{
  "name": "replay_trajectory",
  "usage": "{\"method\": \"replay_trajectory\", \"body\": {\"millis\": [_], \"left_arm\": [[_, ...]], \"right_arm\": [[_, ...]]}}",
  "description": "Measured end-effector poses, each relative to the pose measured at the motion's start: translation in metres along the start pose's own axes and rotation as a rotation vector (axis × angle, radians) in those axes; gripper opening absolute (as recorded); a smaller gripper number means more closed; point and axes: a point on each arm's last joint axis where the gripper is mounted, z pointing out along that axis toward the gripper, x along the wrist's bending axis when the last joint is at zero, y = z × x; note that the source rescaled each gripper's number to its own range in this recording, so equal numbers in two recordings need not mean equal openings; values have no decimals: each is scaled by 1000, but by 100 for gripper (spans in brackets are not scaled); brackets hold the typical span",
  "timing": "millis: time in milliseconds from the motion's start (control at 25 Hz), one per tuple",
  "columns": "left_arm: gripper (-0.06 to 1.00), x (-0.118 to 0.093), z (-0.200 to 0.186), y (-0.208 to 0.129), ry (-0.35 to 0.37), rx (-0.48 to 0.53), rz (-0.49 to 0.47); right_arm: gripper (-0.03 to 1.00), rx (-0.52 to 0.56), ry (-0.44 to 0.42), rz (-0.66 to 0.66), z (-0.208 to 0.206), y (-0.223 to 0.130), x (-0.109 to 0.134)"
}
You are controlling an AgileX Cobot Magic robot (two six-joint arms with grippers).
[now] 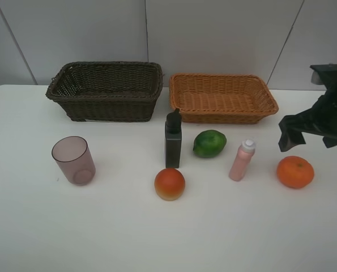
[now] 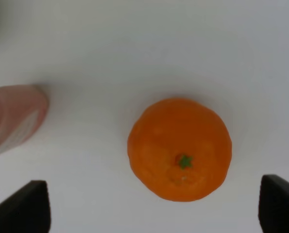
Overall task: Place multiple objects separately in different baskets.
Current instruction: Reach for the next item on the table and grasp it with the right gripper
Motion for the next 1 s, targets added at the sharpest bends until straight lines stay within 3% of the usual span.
{"method": "replay_trajectory", "body": {"millis": [560, 1000], "left_arm": [[100, 0, 0, 0, 0, -1, 0], [100, 0, 0, 0, 0, -1, 0]], "right_arm": [[90, 167, -13, -18, 44, 0, 5], [90, 154, -7, -22, 53, 3, 7]]}}
